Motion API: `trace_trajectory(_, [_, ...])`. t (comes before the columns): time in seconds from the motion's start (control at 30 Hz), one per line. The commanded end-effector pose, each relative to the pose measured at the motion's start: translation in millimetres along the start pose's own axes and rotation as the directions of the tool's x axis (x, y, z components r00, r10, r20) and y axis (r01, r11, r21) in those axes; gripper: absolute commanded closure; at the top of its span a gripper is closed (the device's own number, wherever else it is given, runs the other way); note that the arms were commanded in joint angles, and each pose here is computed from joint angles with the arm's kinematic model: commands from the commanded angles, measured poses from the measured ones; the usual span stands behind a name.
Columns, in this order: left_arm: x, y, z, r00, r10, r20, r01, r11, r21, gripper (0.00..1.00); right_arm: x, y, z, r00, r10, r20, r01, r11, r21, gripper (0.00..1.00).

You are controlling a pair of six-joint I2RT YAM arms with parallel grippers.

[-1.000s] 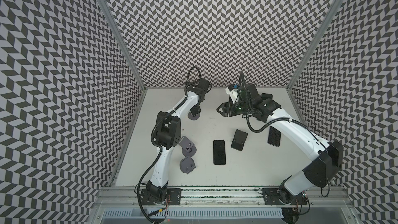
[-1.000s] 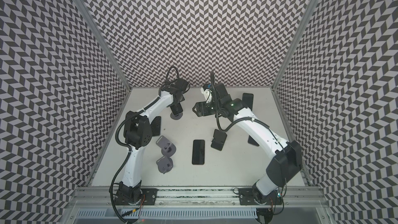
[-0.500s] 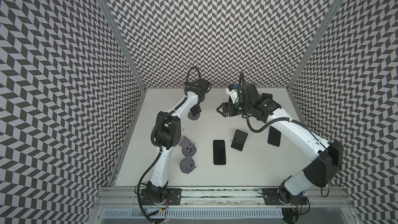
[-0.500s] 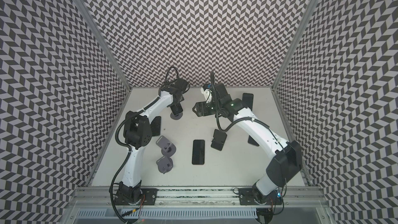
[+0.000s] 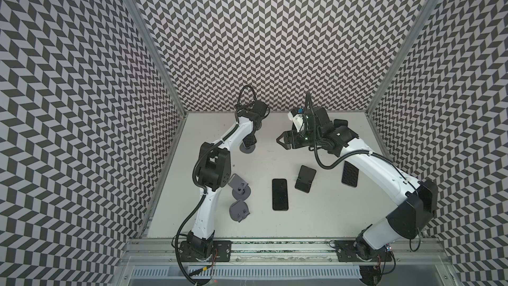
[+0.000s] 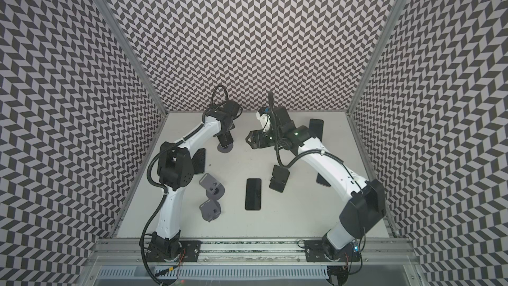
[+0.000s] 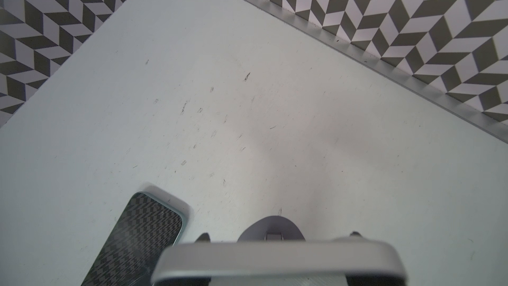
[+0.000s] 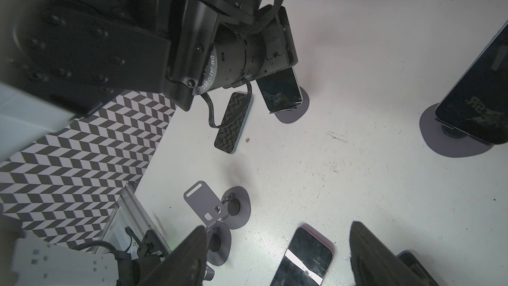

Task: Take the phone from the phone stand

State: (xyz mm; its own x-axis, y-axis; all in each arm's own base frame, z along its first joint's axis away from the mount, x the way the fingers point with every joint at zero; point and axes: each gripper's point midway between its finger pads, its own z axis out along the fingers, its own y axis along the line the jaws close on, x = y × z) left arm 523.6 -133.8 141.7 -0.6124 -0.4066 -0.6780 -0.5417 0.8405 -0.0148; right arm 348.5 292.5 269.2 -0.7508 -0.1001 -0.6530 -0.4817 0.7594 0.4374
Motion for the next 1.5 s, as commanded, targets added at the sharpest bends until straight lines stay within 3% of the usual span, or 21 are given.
trace_trajectory(0.0, [-22.2,9.1,-18.3,0.997,-0.032,0.064,0.032,0.999,-0.005,0.3,-7.9,5.9,2.6,0.999,-0.025,0.031,0.025,0.999,-0.021,0.21])
trace_trajectory(1.47, [-46.1,13.5,-36.5,0.99,-0.041,0.136,0.041,0.999,0.005,0.31,-4.9,4.3,6.7,1.0,-0.012,0.018,0.013,1.0,-0.023,0.22])
